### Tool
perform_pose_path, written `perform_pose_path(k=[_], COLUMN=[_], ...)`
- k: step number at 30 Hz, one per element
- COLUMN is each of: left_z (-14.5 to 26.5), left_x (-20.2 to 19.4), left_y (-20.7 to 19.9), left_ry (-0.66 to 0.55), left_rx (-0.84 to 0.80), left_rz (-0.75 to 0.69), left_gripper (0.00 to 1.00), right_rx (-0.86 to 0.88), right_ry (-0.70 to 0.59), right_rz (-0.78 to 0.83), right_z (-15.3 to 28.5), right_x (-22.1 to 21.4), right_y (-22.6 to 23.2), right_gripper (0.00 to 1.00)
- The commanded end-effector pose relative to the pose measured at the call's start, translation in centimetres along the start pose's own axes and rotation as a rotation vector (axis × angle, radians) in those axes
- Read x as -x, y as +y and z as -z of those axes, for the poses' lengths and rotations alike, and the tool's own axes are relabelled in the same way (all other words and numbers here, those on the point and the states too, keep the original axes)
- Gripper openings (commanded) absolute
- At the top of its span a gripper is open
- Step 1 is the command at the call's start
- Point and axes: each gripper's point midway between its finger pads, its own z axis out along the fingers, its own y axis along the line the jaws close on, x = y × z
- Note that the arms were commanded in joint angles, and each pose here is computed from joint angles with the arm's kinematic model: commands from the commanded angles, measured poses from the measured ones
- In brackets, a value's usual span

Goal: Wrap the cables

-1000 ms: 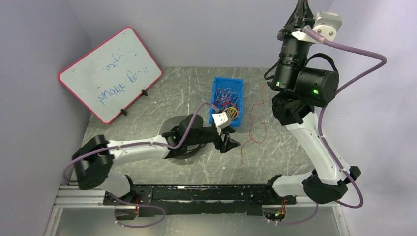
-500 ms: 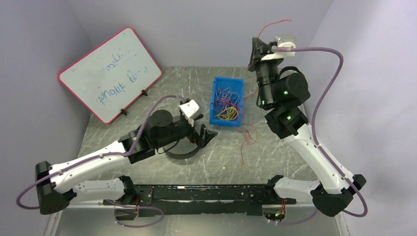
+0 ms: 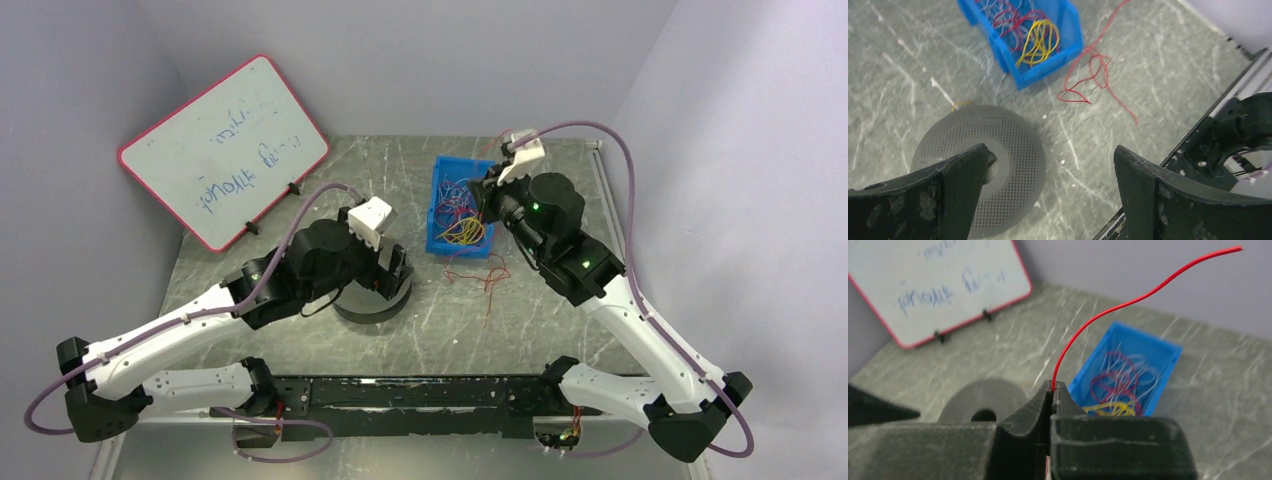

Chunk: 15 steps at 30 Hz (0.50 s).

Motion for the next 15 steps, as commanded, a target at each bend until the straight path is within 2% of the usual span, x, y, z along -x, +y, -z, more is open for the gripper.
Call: perform_pose_path(k=[1,7,12,15], left_z=[-0.3,-1.4,-2.0,-2.5], left_x=[-3.3,-7.9,-11.0,-12.5], left_y=[2.7,5.7,6.7,6.6], left_ry=[0.126,0.258,0.361,0.415], left_rx=[0.154,0.345,0.433,0.438], left_rz=[0.016,0.009,0.02,0.006], left_gripper=[0.99,0.99,0.99,0.99], right_rx=[0.093,0.163,0.289,0.33], right_ry=[0.225,0.41,0.545,0.581], right_rz=[-0.089,-0.145,-0.179,-0.197], right_z=[2.3,4.5,6.4,7.3], right_x=[-5.9,-11.3,-14.4,-15.2], right_y=[1.7,2.9,5.1,5.7], right_gripper=[0.0,0.0,0.0,0.0])
